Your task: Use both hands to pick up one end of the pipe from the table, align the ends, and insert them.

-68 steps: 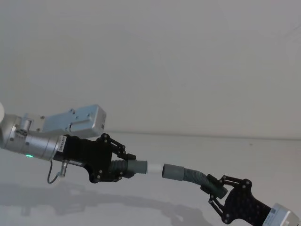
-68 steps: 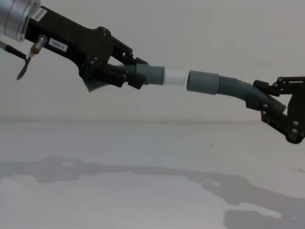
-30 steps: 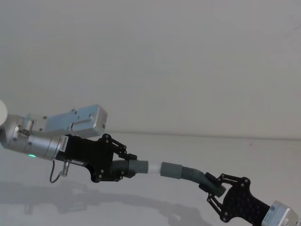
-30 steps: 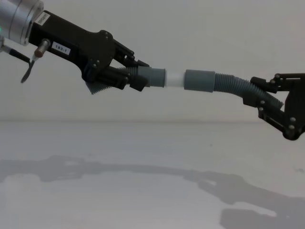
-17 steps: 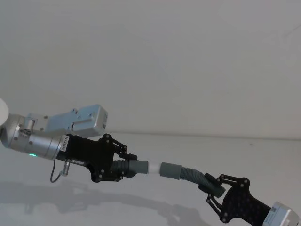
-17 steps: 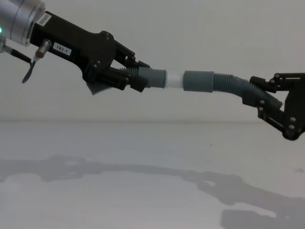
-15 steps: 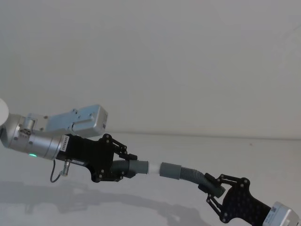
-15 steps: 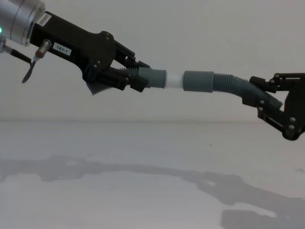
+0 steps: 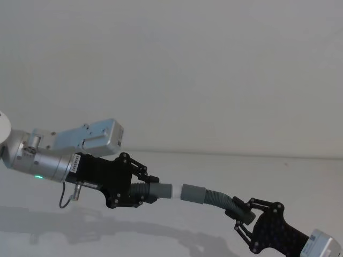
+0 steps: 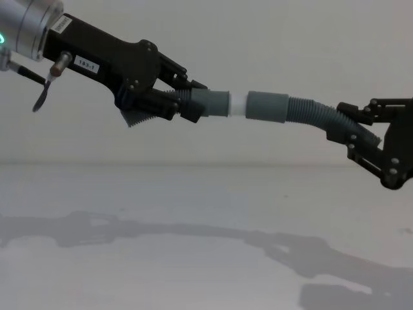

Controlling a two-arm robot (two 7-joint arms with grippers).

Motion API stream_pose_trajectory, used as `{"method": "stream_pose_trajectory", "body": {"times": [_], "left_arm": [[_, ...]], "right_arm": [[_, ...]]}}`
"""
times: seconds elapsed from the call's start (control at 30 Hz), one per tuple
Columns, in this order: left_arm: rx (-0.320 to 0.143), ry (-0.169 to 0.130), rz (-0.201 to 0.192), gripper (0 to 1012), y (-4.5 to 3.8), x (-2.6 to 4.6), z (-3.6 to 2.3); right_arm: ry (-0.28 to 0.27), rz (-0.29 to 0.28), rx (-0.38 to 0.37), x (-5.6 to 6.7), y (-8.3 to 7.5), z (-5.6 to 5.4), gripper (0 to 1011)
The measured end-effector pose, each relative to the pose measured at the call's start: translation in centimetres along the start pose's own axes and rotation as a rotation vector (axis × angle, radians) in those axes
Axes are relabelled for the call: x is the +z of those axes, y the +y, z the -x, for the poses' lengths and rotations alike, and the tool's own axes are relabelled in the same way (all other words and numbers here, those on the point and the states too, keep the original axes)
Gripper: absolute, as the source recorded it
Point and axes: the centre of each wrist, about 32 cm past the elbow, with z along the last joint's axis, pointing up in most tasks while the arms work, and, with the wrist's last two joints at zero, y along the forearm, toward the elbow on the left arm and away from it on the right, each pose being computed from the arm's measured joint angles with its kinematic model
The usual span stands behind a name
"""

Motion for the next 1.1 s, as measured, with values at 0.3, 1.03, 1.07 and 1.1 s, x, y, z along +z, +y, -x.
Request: {"method": "stream_pose_trajectory", "body": {"times": [0.3, 1.03, 1.07, 1.1], "left_arm": [[-0.004, -0.001, 0.006, 336, -0.07, 0.16, 0.08], [-0.016, 0.006, 0.003, 336, -0.36, 0.25, -0.18], [-0.016, 0.007, 0.003, 336, -0.37, 0.24, -0.19], [-0.015, 0.007, 0.003, 336, -0.38, 0.23, -0.19]], "right_arm": [[-0.003, -0.034, 0.008, -0.28, 0.03, -0.13, 225], [-0.04, -0.105, 0.038, -0.92, 0.01, -0.78, 225], [-0.04, -0.106, 0.038, -0.94, 0.02, -0.8, 225], [-0.041, -0.107, 0.04, -0.94, 0.02, -0.83, 225]]}}
